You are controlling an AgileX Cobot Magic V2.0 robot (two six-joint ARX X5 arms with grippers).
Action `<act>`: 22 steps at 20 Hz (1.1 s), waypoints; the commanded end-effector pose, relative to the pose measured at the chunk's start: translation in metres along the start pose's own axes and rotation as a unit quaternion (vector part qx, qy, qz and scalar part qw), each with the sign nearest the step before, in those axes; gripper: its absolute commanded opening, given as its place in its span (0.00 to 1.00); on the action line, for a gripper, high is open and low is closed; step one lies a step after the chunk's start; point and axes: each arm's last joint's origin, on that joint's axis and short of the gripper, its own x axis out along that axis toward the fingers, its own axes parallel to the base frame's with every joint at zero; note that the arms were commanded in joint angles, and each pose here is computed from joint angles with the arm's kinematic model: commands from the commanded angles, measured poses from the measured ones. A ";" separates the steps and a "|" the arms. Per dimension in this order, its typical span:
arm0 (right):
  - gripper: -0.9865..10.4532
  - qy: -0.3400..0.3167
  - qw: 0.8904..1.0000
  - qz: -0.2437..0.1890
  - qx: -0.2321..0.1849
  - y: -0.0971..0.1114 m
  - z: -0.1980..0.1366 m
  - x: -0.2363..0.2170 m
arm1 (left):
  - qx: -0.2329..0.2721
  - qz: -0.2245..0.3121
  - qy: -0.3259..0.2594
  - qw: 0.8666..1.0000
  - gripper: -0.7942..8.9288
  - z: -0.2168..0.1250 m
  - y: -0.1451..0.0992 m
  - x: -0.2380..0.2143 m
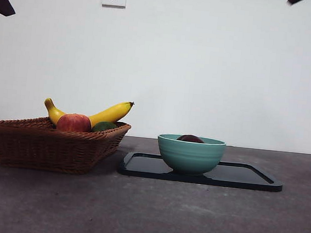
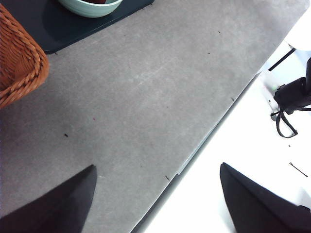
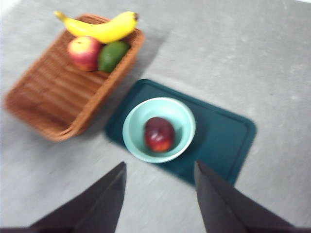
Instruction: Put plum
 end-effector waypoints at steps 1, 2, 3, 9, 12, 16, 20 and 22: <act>0.28 0.004 1.000 0.026 -0.009 0.006 -0.016 -0.007 | 0.011 -0.002 -0.004 1.000 0.50 0.003 -0.001 -0.001; 0.28 0.007 0.999 0.032 -0.009 0.006 -0.025 -0.009 | 0.011 -0.002 -0.004 1.000 0.50 0.003 -0.001 -0.001; 0.28 0.015 0.999 0.038 -0.008 0.007 -0.038 -0.008 | 0.011 -0.002 -0.004 1.000 0.50 0.003 -0.001 -0.001; 0.28 0.061 0.993 0.101 -0.008 0.012 -0.103 -0.001 | 0.011 -0.002 -0.004 1.000 0.50 0.003 -0.001 -0.001; 0.28 0.071 0.992 0.109 -0.001 0.012 -0.122 0.000 | 0.011 -0.002 -0.004 1.000 0.50 0.003 -0.001 -0.001; 0.28 0.068 0.992 0.109 -0.002 0.012 -0.126 -0.001 | 0.011 -0.002 -0.004 1.000 0.50 0.003 -0.001 -0.001; 0.28 0.069 0.992 0.108 -0.002 0.011 -0.126 0.000 | 0.010 -0.002 -0.004 1.000 0.50 0.003 -0.001 -0.001; 0.28 0.069 0.992 0.109 -0.002 0.011 -0.126 0.000 | 0.010 -0.002 -0.004 1.000 0.50 0.003 -0.001 -0.001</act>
